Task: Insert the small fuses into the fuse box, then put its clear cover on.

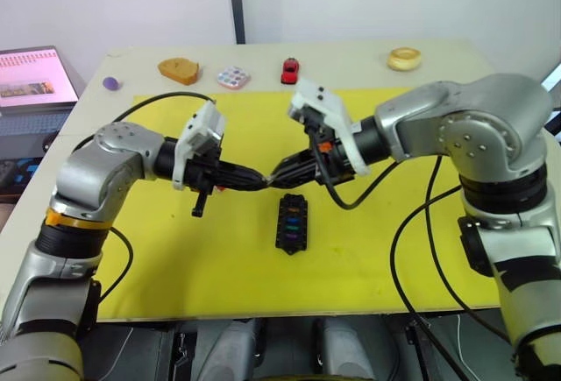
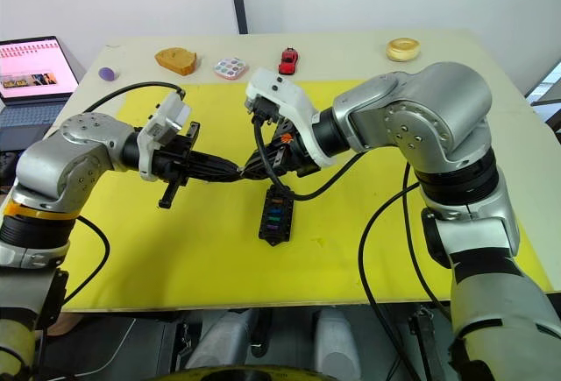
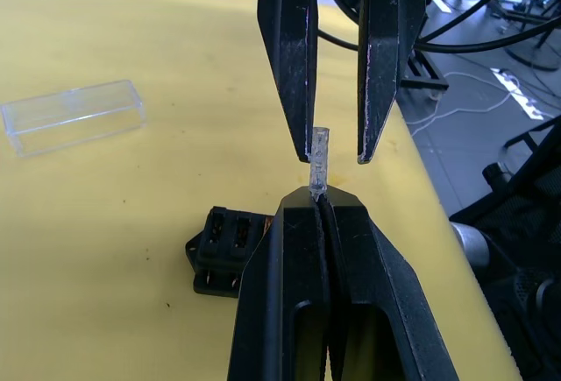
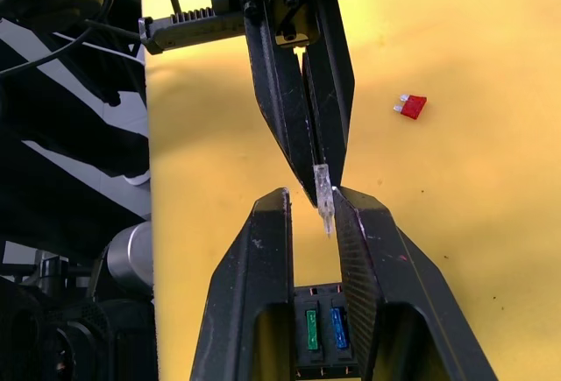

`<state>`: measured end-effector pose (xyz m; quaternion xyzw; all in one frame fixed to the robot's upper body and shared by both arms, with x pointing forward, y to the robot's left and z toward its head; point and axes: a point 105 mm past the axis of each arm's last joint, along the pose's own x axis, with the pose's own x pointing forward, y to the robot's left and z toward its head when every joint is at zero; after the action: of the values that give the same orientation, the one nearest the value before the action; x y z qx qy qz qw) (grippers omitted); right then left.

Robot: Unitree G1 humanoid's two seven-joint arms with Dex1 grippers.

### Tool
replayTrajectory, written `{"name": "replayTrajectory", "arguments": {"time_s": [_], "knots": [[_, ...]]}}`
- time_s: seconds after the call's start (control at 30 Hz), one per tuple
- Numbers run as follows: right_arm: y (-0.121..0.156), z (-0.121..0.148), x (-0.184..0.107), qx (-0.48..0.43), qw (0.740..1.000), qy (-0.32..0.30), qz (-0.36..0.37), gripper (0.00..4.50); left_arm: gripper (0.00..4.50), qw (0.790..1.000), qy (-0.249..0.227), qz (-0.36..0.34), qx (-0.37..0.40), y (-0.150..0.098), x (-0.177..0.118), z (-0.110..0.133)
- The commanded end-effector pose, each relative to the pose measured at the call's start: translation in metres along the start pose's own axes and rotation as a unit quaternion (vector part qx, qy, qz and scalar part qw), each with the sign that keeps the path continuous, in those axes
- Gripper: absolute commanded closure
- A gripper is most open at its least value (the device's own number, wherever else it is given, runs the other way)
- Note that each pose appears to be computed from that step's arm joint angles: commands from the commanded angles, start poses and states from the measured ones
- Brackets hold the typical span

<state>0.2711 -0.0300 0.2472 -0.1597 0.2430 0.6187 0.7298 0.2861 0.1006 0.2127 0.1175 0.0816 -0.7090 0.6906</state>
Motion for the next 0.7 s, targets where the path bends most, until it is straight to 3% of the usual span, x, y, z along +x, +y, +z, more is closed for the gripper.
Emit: {"name": "replayTrajectory", "arguments": {"time_s": [0.03,0.07,0.27,0.4,0.47,0.5,0.57,0.7], "knots": [[0.008,0.011,-0.004,-0.034,0.999,-0.013,0.004,4.24,4.5,1.0,0.0,0.006,0.025,0.0,-0.002,0.008],[0.008,0.012,-0.004,-0.034,0.999,-0.013,0.004,4.45,4.5,1.0,0.0,0.007,0.026,0.001,-0.001,0.008],[0.006,0.01,-0.005,-0.034,0.999,-0.009,-0.001,4.45,4.5,1.0,0.007,0.012,0.027,0.003,0.0,0.004],[-0.004,0.005,-0.01,-0.053,0.998,-0.015,-0.032,4.45,4.5,0.999,0.004,0.034,-0.023,0.008,-0.002,0.001],[-0.01,-0.002,-0.013,-0.077,0.996,-0.025,-0.046,4.5,3.93,0.999,0.011,0.036,-0.035,0.006,-0.002,-0.005],[-0.012,-0.006,-0.014,-0.101,0.993,-0.043,-0.051,4.5,3.65,0.998,0.04,0.036,-0.023,0.003,-0.001,-0.018],[-0.012,-0.012,-0.015,-0.134,0.988,-0.066,-0.048,4.5,2.72,0.996,0.076,0.035,-0.004,-0.001,0.001,-0.036],[-0.023,-0.03,-0.01,-0.141,0.983,-0.098,-0.064,4.5,0.73,0.994,0.095,0.054,0.029,0.006,0.01,-0.059]]}}
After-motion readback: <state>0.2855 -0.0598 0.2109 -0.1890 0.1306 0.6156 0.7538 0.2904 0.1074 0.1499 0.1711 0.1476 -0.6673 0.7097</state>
